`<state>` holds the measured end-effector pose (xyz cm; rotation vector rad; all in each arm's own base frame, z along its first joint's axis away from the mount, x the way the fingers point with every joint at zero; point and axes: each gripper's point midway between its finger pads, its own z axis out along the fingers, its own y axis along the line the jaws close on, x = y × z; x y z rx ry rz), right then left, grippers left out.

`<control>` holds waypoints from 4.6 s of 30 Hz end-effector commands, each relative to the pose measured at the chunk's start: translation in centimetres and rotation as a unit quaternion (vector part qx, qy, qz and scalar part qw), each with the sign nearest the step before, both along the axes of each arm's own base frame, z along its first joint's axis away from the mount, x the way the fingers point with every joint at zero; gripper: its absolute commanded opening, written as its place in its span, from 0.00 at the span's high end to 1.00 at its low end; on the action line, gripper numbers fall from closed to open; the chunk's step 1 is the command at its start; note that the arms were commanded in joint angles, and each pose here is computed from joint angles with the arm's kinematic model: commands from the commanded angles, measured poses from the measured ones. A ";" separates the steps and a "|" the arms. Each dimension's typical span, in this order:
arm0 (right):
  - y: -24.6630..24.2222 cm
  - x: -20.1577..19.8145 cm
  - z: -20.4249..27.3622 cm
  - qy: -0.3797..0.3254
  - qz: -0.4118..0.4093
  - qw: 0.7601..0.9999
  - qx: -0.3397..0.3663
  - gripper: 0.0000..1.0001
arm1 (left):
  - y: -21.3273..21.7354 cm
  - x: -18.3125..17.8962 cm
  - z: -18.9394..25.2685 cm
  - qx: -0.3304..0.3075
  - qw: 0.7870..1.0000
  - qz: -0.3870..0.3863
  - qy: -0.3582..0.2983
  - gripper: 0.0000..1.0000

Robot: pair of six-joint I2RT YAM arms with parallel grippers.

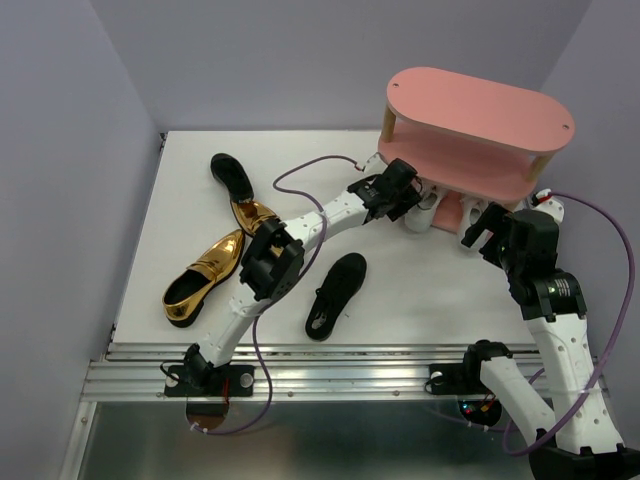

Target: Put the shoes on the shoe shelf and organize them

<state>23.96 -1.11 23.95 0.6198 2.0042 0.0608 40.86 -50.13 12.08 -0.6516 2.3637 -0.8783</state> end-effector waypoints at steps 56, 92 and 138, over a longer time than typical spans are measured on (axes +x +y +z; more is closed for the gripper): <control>11.0 5.8 -2.5 0.013 0.160 0.987 0.025 0.00 | 28.1 -27.4 -3.8 0.253 0.935 -0.245 0.039 0.35; 10.4 5.6 -2.5 0.006 0.151 0.988 0.017 0.00 | 26.0 -29.3 -7.0 0.240 0.924 -0.288 0.074 0.34; 3.7 1.6 7.3 -0.132 0.013 0.991 0.009 0.00 | 13.5 -12.7 14.0 0.238 0.933 -0.244 -0.117 1.00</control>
